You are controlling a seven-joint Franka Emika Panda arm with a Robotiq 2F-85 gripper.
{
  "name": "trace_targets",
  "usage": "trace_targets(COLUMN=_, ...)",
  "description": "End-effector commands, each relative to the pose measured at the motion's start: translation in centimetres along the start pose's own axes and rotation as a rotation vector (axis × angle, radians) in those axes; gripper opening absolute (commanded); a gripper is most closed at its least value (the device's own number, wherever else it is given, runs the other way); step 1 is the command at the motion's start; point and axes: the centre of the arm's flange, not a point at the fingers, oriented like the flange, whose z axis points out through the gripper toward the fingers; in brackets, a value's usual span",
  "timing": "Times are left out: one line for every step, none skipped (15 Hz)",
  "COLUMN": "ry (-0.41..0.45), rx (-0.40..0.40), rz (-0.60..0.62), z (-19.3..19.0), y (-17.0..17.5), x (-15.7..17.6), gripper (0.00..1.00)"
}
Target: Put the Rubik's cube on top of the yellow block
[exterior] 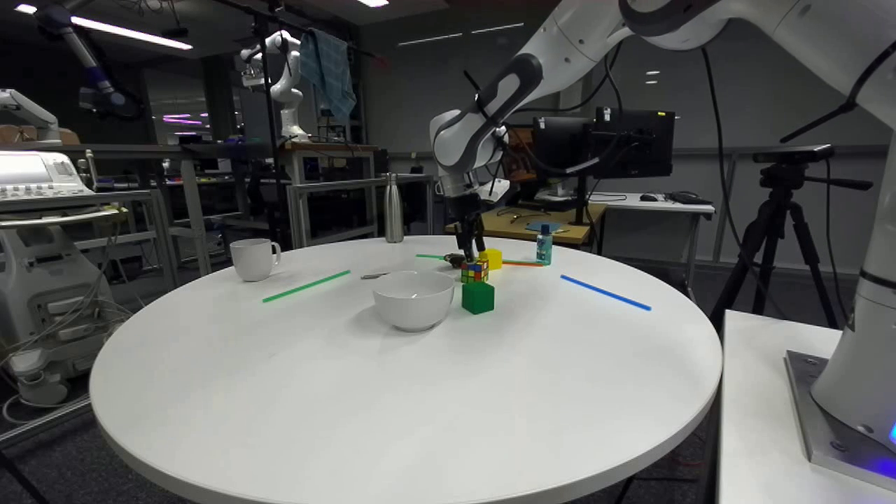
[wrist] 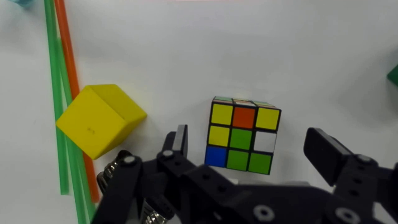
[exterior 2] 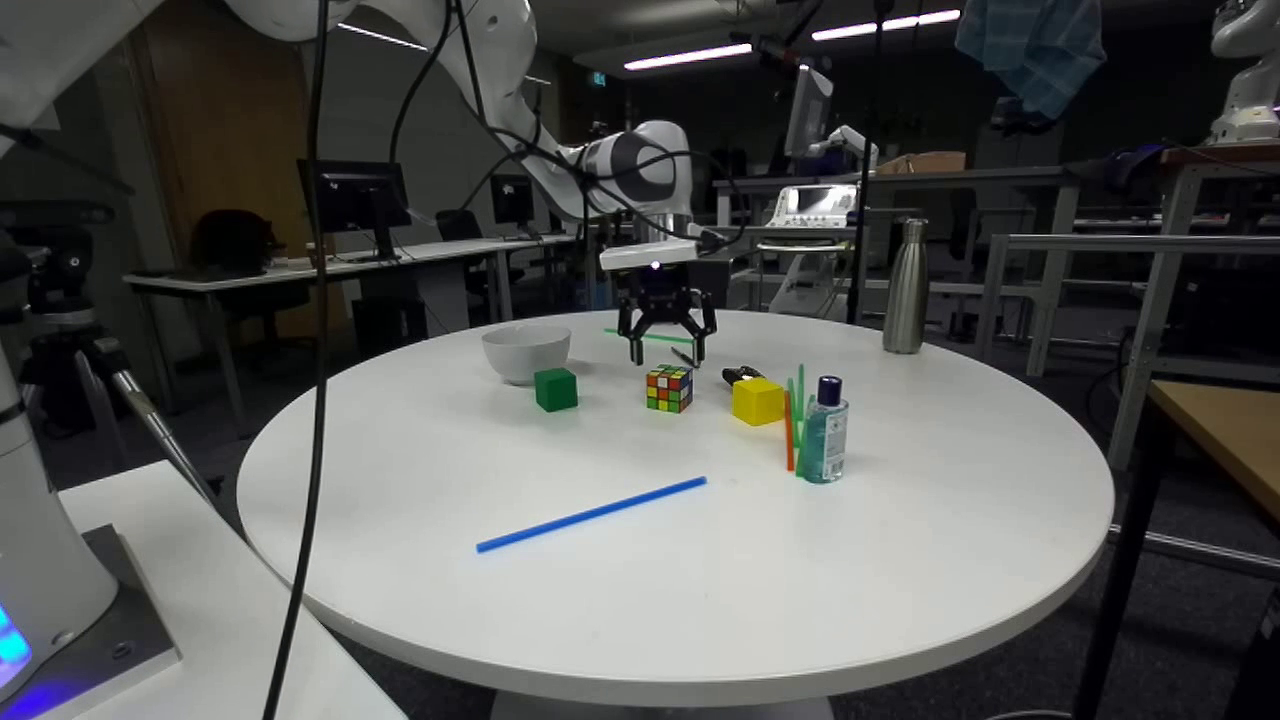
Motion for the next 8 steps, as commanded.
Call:
trace_targets(ry=0.012, rx=0.031, rz=-0.014, z=0.8, y=0.8, x=1.3, gripper=1.0)
trace_targets(ry=0.007, rx=0.034, rz=-0.015, z=1.1, y=0.8, x=1.3, gripper=1.0)
trace_targets(ry=0.001, rx=0.034, rz=-0.016, z=1.5, y=0.8, x=1.2, gripper=1.0)
trace_targets(ry=-0.002, rx=0.038, rz=-0.014, z=1.7, y=0.8, x=1.1, gripper=0.78)
trace_targets(ry=-0.005, rx=0.04, rz=-0.015, z=1.9, y=0.8, x=1.0, gripper=0.74)
trace_targets(ry=-0.007, rx=0.043, rz=-0.014, z=2.0, y=0.8, x=0.9, gripper=0.68)
trace_targets(ry=-0.008, rx=0.043, rz=-0.012, z=2.2, y=0.8, x=0.8, gripper=0.6)
trace_targets(ry=-0.011, rx=0.044, rz=-0.012, z=2.3, y=0.8, x=0.7, gripper=0.53)
